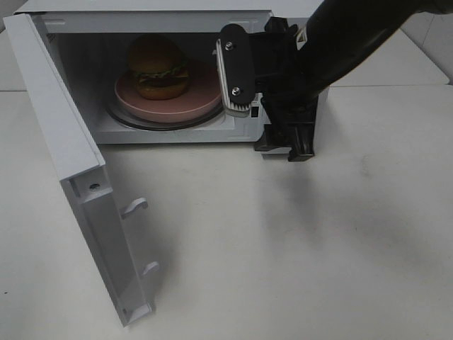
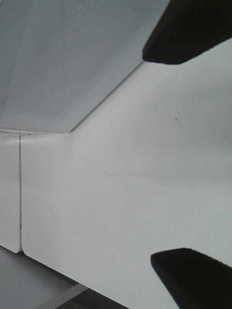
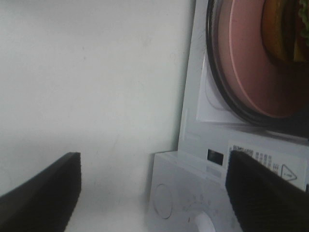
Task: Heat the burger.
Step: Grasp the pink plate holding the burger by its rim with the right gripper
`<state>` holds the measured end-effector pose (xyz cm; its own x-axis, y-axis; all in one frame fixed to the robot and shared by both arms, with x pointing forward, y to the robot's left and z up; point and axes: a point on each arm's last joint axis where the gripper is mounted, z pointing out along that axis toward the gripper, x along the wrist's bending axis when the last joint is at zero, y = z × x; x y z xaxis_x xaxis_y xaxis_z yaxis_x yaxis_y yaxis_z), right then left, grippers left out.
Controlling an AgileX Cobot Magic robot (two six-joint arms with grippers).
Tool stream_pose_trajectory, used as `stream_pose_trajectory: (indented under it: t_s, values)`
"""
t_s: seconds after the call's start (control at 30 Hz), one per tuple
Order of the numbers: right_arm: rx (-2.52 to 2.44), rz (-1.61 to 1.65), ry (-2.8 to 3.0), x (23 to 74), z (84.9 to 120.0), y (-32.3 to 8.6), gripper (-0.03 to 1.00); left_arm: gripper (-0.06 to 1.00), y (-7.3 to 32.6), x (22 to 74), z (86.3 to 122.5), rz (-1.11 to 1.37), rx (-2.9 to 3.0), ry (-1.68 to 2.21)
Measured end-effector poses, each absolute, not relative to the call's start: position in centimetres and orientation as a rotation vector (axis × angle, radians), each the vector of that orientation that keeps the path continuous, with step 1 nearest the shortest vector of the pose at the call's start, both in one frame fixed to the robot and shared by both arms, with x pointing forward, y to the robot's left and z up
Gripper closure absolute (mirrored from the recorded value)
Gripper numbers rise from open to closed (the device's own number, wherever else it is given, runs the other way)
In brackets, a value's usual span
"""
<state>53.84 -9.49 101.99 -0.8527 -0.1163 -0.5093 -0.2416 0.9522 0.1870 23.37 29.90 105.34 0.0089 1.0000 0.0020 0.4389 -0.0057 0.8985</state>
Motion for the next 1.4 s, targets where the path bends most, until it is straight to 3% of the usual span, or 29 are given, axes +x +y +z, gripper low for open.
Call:
stream_pose_trajectory:
  t_s: [1.4]
  values:
    - [-0.219,0.326,2.554,62.6,95.7,-1.8,0.18,-0.03,29.9,23.4,105.3,0.956,1.543,1.527]
